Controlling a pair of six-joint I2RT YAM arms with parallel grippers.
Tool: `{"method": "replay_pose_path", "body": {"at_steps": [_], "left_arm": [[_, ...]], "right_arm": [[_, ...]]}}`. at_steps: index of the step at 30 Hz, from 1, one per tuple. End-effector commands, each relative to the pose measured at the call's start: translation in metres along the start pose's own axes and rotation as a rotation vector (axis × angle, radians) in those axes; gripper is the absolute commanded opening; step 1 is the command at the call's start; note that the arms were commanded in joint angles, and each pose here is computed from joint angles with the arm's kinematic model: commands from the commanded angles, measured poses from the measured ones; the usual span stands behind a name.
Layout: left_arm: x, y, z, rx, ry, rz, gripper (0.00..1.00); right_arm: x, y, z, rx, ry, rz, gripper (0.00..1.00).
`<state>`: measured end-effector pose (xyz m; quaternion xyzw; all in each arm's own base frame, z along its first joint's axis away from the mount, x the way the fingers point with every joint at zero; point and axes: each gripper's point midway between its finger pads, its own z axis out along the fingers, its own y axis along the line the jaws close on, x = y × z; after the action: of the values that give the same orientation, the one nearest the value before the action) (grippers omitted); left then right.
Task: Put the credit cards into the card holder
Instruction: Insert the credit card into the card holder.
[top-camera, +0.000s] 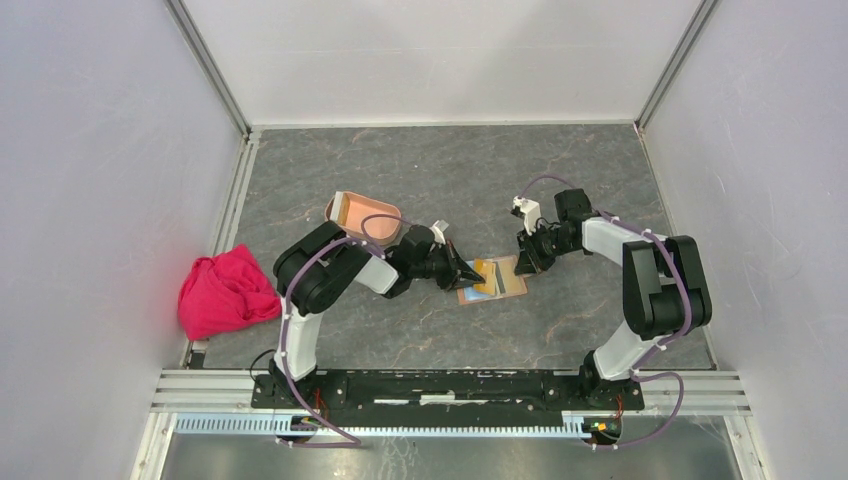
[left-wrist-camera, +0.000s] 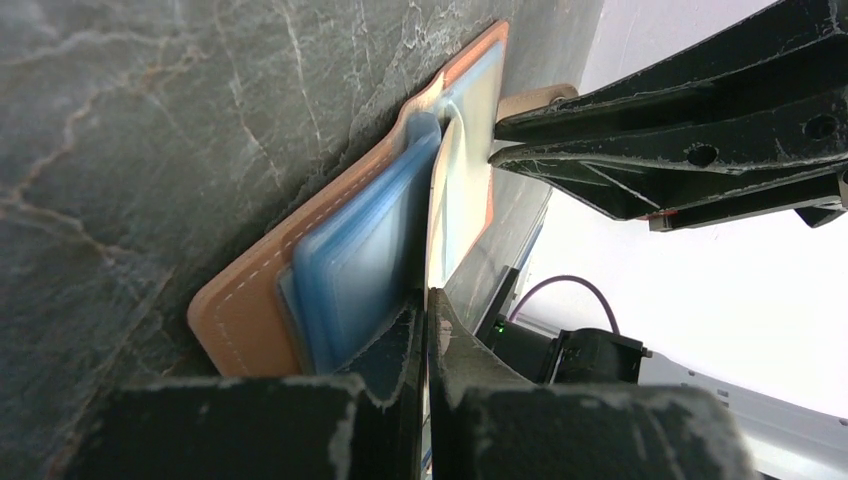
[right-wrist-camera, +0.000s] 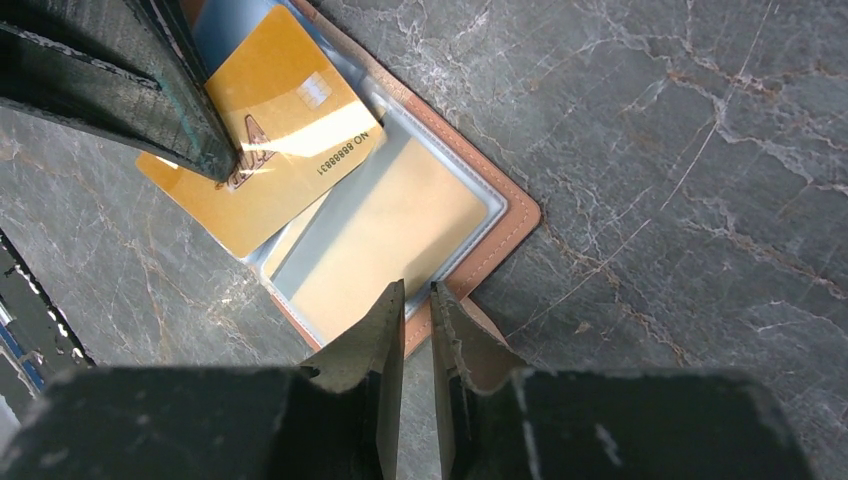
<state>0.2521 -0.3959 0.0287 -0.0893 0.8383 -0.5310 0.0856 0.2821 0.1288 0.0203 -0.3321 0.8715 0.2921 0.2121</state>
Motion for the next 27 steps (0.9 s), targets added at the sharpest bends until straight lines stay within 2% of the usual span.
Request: {"method": "replay_pose_path", "body": {"at_steps": [1,13,18,27], "left_arm": [[-0.005,0.01,0.006,-0.041,-0.009,-0.003,0.04],[0.001,0.0,0.014,-0.021,-0.018,0.002,0.04],[0.001,0.011,0.003,-0.069,-0.068,0.009,0.04],[-0.005,0.007,0.018,-0.066,-0.132,0.017,0.04]], "right_arm": [[-0.001,-0.001,0.004,-0.01,0.01,-0.019,0.21],[-0.004,0.002,0.003,-0.022,0.0,-0.021,0.21],[-0.004,0.003,0.003,-0.027,-0.001,-0.023,0.21],[-0.005,0.005,0.004,-0.035,-0.007,-0.023,0.2]]}}
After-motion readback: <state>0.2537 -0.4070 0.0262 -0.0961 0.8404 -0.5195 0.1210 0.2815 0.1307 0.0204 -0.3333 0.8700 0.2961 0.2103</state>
